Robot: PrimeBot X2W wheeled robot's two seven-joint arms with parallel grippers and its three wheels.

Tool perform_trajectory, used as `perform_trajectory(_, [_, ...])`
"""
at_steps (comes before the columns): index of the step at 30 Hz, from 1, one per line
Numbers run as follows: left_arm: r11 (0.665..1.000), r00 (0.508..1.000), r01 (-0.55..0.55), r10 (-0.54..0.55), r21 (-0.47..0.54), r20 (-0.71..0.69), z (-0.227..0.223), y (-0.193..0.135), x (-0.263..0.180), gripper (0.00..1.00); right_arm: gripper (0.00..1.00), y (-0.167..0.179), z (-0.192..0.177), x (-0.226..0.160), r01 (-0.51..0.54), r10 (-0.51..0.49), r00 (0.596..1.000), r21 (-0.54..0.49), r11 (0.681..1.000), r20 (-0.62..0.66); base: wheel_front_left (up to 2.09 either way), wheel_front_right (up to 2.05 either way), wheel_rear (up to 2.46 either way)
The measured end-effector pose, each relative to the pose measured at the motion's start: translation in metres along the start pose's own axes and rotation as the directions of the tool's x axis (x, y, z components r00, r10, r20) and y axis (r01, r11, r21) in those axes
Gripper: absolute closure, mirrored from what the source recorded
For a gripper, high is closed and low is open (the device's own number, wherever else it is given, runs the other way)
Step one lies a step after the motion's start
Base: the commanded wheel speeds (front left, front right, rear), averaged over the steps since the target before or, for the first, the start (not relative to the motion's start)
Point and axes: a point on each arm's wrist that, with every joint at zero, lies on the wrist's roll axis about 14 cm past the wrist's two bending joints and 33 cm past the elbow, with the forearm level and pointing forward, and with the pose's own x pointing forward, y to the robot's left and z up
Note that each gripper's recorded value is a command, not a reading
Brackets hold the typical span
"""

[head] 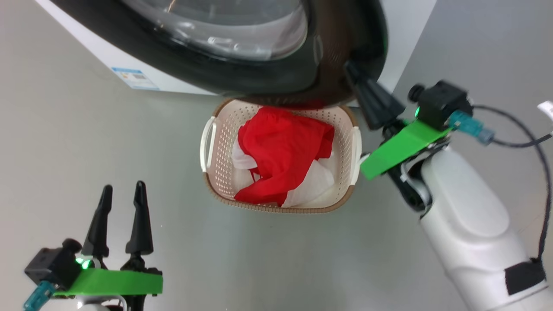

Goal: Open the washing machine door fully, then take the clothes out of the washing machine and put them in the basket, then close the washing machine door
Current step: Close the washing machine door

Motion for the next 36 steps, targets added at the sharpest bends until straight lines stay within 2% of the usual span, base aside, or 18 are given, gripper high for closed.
perform_trajectory(16, [1.0, 1.0, -0.016, 0.016, 0.004, -0.007, -0.006, 0.006, 0.018, 0.0, 1.0, -0.051, 0.019, 0.046, 0.079, -0.082, 0.99, 0.024, 0.997, 0.112, 0.0, 0.0, 0.0])
perform_trajectory(23, [1.0, 1.0, -0.023, 0.023, 0.007, -0.017, -0.009, 0.008, 0.019, 0.0, 1.0, -0.061, 0.019, 0.054, 0.098, -0.102, 0.986, 0.037, 0.994, 0.13, 0.0, 0.0, 0.0])
perform_trajectory(36, [1.0, 1.0, -0.016, 0.016, 0.006, -0.016, -0.009, 0.006, 0.02, 0.0, 1.0, -0.055, 0.021, 0.056, 0.083, -0.084, 0.988, 0.016, 0.996, 0.131, 0.0, 0.0, 0.0])
